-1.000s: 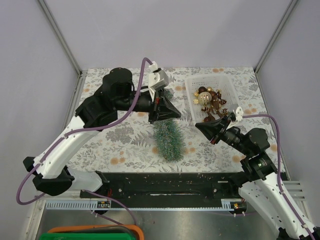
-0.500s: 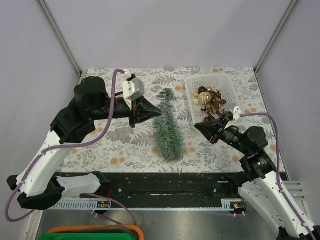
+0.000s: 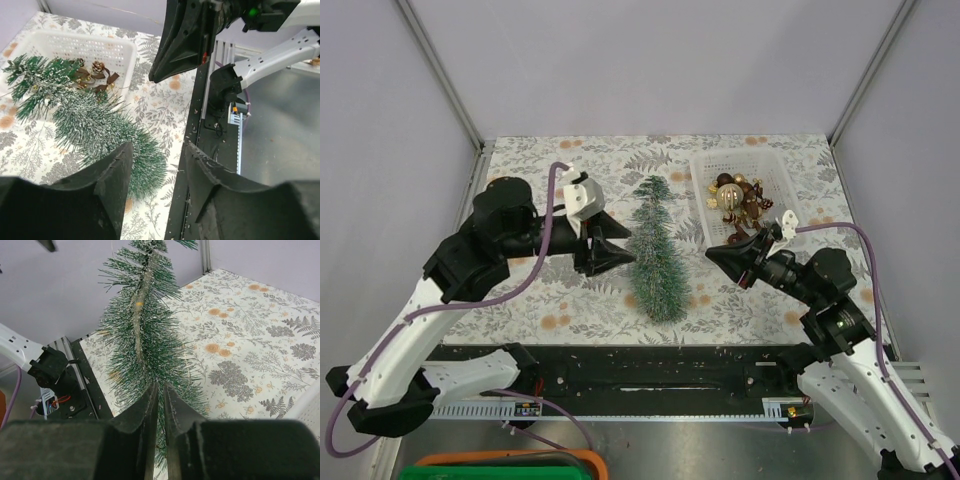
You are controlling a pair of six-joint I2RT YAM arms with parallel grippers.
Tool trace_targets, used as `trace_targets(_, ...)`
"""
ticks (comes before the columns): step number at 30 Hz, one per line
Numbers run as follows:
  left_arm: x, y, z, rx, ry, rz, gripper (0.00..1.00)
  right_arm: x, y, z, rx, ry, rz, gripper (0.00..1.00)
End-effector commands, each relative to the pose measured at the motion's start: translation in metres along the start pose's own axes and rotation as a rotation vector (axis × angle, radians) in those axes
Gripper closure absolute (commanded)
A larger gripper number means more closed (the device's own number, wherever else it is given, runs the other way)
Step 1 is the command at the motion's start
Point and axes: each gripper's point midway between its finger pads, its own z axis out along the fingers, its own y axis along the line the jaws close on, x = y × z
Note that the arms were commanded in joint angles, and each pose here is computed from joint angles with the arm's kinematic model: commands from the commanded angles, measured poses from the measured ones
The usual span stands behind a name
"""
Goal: Decorate the small christmas tree
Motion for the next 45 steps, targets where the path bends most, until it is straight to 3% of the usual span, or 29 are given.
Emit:
trace_targets(1, -0.016, 0.000, 0.016, 0.043, -0.052, -0.033, 0.40, -0.022, 0.014, -0.001, -0.047, -0.031, -0.060, 0.83)
trace_targets(3, -0.020, 0.014, 0.021, -0.013, -0.056, -0.022, 0.34, -0.023, 0.016, -0.001, -0.052, -0.035, -0.074, 0.83)
trace_targets(5, -0.028, 0.031, 0.024, -0.098, -0.075, -0.015, 0.22, -0.023, 0.017, -0.002, -0.055, -0.036, -0.085, 0.83)
trace_targets(8, -0.050, 0.068, 0.022, -0.288, -0.122, -0.006, 0.18, -0.025, 0.018, -0.004, -0.061, -0.041, -0.106, 0.83)
trace_targets(13, -0.099, 0.090, 0.017, -0.380, -0.208, 0.117, 0.06, -0.031, 0.024, -0.009, -0.080, -0.068, -0.160, 0.83)
trace_targets(17, -0.123, 0.117, 0.015, -0.477, -0.267, 0.085, 0.01, -0.035, 0.026, -0.011, -0.081, -0.078, -0.182, 0.83)
trace_targets(20, -0.123, 0.136, 0.020, -0.479, -0.262, 0.038, 0.01, -0.035, 0.027, -0.012, -0.083, -0.075, -0.187, 0.83)
trace_targets(26, -0.105, 0.152, 0.045, -0.307, -0.180, -0.099, 0.01, -0.035, 0.027, -0.013, -0.085, -0.071, -0.203, 0.83)
trace_targets(29, -0.099, 0.159, 0.052, -0.264, -0.157, -0.085, 0.06, -0.035, 0.028, -0.013, -0.088, -0.071, -0.202, 0.83)
trace_targets(34, -0.089, 0.151, 0.063, -0.088, -0.107, -0.091, 0.24, -0.035, 0.028, -0.013, -0.091, -0.072, -0.202, 0.85)
trace_targets(39, -0.085, 0.143, 0.066, 0.049, -0.089, -0.164, 0.32, -0.034, 0.029, -0.013, -0.094, -0.071, -0.205, 0.85)
trace_targets(43, -0.082, 0.140, 0.067, 0.074, -0.082, -0.154, 0.56, -0.034, 0.028, -0.014, -0.089, -0.070, -0.205, 0.86)
trace_targets(45, -0.081, 0.137, 0.066, 0.090, -0.075, -0.146, 0.58, -0.032, 0.027, -0.013, -0.090, -0.065, -0.200, 0.86)
